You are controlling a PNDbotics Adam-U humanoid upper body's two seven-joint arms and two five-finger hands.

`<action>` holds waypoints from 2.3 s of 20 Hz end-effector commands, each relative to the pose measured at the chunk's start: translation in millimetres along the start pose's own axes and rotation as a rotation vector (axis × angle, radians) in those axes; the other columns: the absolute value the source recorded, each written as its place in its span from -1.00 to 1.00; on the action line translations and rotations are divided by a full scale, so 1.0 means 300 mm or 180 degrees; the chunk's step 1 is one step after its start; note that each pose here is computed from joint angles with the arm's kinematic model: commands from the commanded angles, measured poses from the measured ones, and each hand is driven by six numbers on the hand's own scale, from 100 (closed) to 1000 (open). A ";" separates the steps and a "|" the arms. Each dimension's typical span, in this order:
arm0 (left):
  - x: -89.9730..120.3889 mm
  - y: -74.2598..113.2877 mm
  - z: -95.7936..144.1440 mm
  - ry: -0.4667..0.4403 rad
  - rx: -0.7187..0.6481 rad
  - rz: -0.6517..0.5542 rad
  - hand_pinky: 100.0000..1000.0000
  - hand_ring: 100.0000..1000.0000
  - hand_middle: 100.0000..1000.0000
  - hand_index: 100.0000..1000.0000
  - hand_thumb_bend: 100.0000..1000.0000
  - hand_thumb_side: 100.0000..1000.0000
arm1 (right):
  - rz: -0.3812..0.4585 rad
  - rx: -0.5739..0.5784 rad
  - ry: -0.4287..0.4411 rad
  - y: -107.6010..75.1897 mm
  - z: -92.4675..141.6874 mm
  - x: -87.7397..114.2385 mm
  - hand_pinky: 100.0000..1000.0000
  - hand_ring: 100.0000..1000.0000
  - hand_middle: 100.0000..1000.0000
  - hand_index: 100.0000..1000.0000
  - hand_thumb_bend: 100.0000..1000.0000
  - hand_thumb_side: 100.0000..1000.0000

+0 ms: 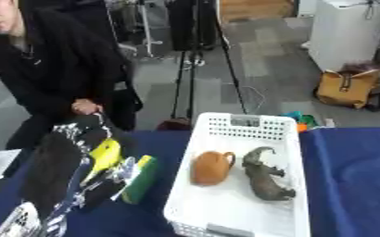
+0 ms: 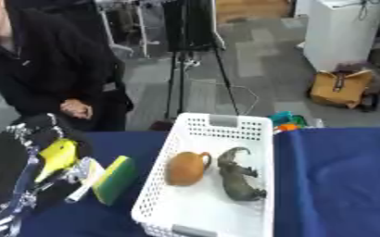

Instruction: Pick up objects on the table and place them in the box.

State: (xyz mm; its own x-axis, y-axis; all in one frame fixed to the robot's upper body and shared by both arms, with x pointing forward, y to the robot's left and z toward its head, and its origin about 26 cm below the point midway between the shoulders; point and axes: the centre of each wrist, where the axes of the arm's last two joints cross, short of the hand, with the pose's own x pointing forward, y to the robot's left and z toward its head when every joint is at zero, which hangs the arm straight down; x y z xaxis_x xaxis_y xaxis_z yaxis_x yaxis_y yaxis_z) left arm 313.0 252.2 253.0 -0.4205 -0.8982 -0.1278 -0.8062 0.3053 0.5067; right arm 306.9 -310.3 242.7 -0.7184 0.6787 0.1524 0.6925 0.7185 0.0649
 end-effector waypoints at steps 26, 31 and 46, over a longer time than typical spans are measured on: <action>0.070 -0.088 -0.432 -0.0122 0.0166 0.0680 -1.00 -0.81 -1.00 -0.05 -1.00 -0.70 | -0.0221 0.0116 -0.0036 0.021 -0.005 0.032 -0.22 -0.36 -0.53 -0.19 -1.00 0.80; 0.076 -0.192 -0.439 0.0005 -0.0023 0.0767 -1.00 -0.79 -1.00 -0.05 -1.00 -0.50 | -0.0291 0.0133 -0.0034 0.033 -0.005 0.039 -0.22 -0.36 -0.53 -0.19 -1.00 0.80; 0.071 -0.434 -0.359 0.0208 -0.0648 0.0789 -0.88 -0.34 -1.00 0.12 -1.00 -0.19 | -0.0424 0.0124 -0.0047 0.056 -0.010 0.052 -0.22 -0.35 -0.52 -0.19 -1.00 0.79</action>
State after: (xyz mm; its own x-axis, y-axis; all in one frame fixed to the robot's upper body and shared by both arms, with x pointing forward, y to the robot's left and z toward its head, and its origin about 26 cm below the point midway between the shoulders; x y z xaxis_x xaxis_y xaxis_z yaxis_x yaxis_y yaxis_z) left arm 454.1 158.5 264.1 -0.5557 -0.8255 0.0989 -0.5619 0.4605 0.6872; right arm 311.0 -291.0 239.6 -0.7897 0.5911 0.1644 0.6026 0.7976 0.0265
